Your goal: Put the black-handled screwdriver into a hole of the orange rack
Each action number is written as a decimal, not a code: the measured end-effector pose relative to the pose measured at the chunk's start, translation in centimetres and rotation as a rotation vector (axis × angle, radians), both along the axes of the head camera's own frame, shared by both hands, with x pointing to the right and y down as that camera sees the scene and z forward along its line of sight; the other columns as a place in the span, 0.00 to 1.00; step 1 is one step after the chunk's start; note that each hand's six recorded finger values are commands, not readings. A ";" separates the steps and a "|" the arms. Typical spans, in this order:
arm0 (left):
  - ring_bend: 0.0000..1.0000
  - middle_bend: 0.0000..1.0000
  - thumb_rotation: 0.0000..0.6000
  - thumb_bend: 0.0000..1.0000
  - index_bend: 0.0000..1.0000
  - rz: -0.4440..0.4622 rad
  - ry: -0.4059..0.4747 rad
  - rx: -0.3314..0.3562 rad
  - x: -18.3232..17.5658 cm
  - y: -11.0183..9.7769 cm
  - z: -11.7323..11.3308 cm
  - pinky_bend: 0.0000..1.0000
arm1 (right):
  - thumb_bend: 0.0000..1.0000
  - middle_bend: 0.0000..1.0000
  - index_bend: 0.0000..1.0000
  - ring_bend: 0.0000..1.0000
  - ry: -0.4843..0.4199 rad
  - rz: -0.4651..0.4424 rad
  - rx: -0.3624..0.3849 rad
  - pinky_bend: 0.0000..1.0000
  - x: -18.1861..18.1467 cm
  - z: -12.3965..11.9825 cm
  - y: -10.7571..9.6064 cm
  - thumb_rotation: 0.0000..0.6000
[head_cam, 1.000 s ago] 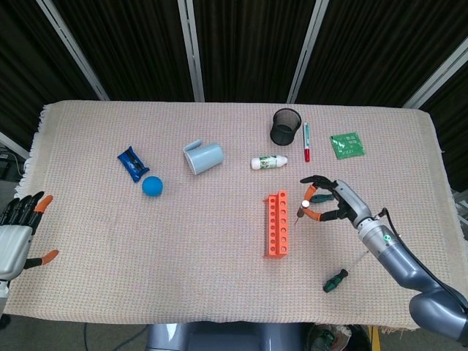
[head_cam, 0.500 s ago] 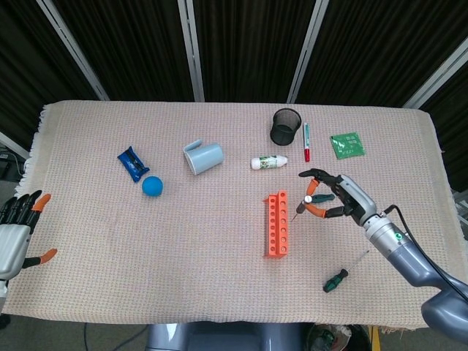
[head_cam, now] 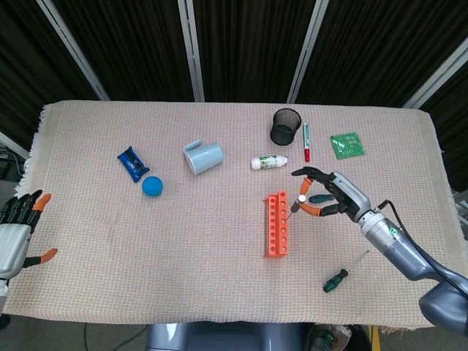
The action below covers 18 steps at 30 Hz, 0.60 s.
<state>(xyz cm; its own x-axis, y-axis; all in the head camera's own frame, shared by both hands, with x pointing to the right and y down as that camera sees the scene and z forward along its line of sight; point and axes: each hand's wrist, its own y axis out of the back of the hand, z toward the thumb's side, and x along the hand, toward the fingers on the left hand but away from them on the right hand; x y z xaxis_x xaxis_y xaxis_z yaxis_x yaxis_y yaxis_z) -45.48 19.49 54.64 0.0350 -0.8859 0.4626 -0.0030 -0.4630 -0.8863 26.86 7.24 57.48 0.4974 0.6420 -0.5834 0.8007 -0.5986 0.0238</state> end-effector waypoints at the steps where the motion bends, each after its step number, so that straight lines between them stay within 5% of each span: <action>1: 0.00 0.00 1.00 0.00 0.03 -0.001 0.000 -0.002 0.0 0.0 0.1 0.00 | 0.35 0.20 0.58 0.00 0.000 -0.001 0.000 0.00 -0.1 0.0 0.0 1.00; 18: 0.00 0.00 1.00 0.00 0.02 -0.010 0.002 -0.015 -0.4 0.1 0.5 0.00 | 0.35 0.20 0.58 0.00 0.021 -0.019 -0.019 0.00 -0.8 1.0 0.2 1.00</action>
<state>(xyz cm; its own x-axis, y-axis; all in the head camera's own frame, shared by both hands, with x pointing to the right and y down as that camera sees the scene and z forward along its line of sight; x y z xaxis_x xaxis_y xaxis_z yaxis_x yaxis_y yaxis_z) -45.86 19.56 55.14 0.0268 -0.8790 0.4762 -0.0094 -0.4765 -0.8791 26.02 7.41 58.46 0.4970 0.6214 -0.6057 0.7897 -0.6133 0.0188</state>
